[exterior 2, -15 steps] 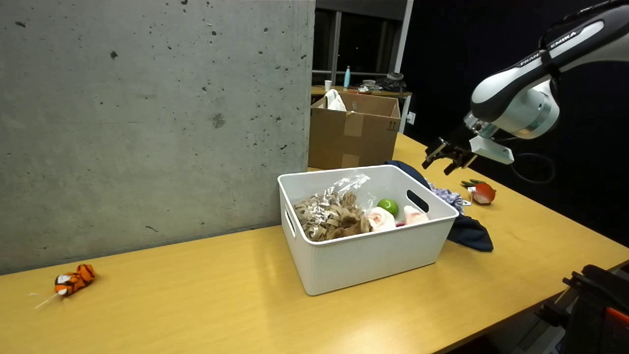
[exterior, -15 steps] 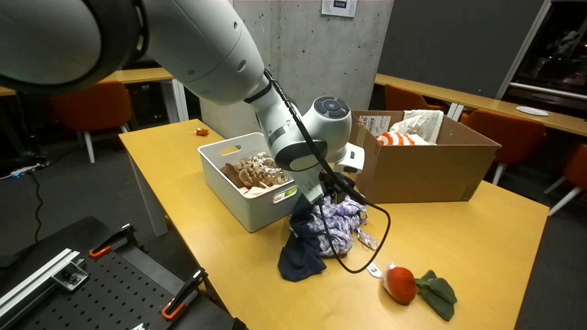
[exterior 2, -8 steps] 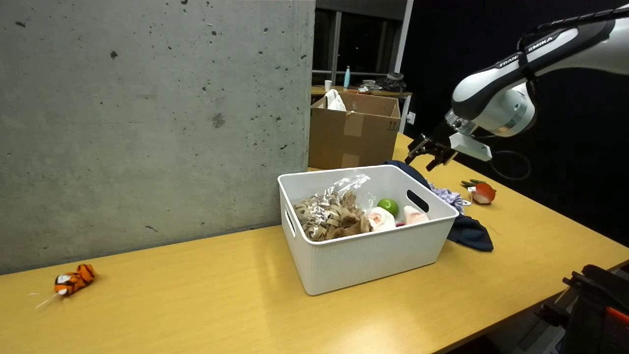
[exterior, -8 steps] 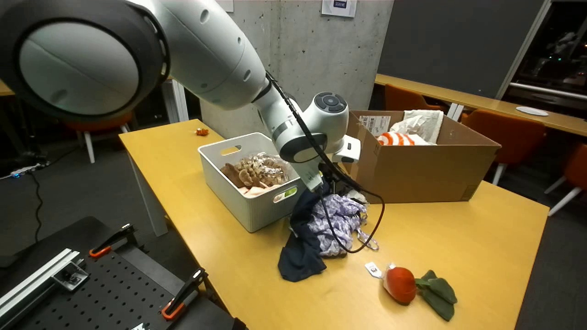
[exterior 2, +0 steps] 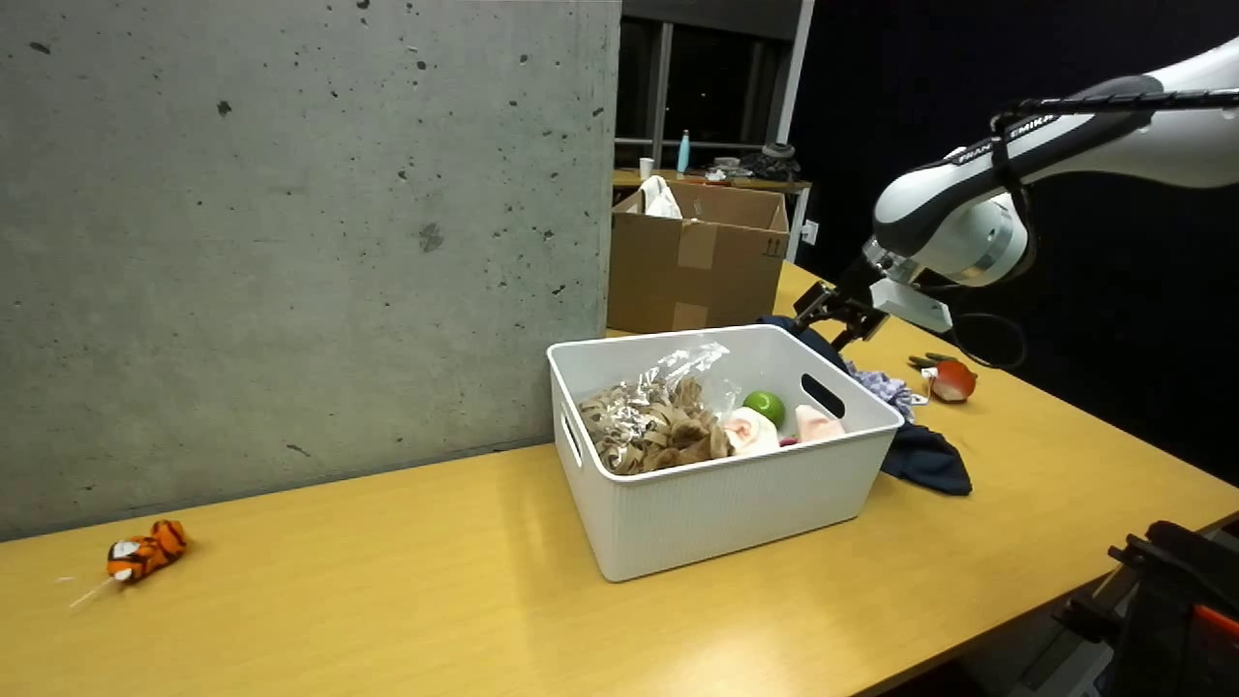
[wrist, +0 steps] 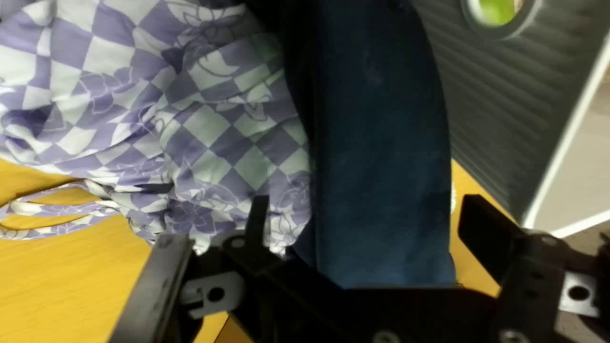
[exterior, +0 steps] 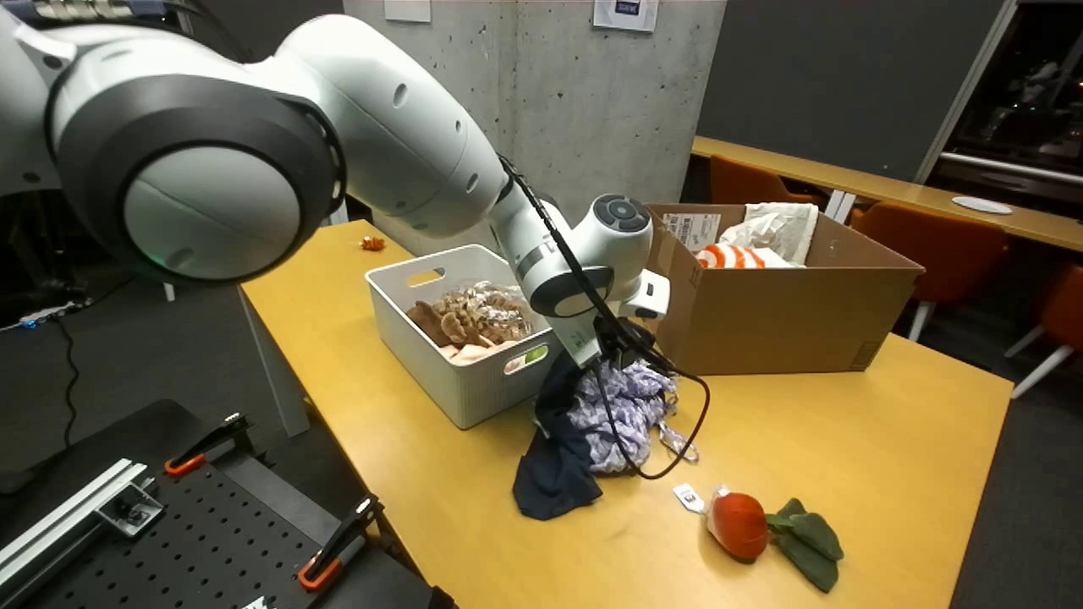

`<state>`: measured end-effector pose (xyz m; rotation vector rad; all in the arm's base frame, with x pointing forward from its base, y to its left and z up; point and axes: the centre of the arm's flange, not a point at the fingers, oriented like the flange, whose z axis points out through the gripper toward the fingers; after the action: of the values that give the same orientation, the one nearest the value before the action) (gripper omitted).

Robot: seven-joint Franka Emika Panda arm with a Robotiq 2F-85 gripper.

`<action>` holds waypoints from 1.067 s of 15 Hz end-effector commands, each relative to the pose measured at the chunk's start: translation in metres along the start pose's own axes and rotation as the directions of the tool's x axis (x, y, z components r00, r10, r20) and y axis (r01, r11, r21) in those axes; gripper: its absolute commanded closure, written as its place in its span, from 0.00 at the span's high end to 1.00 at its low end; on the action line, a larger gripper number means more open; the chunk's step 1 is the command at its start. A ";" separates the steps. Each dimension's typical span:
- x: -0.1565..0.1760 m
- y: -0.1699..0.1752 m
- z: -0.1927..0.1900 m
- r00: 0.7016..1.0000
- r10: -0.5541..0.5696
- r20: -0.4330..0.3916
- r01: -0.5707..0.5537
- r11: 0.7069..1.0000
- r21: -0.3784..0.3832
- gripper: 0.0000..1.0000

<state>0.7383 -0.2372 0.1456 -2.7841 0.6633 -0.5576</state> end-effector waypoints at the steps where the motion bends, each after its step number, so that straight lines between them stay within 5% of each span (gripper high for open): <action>1: 0.020 0.002 0.020 1.000 0.012 0.010 -0.012 1.000 -0.013 0.98; 2: 0.021 0.001 0.023 1.000 0.011 0.009 -0.011 1.000 -0.013 0.95; 3: 0.022 0.001 0.024 1.000 0.013 0.005 -0.013 1.000 -0.016 0.78; 13: 0.016 0.007 -0.011 1.000 -0.002 -0.031 0.000 0.998 -0.058 0.03; 16: 0.016 0.006 -0.028 0.999 -0.003 -0.042 0.000 0.998 -0.070 0.00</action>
<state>0.7498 -0.2566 0.1478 -2.8223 0.6875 -0.6077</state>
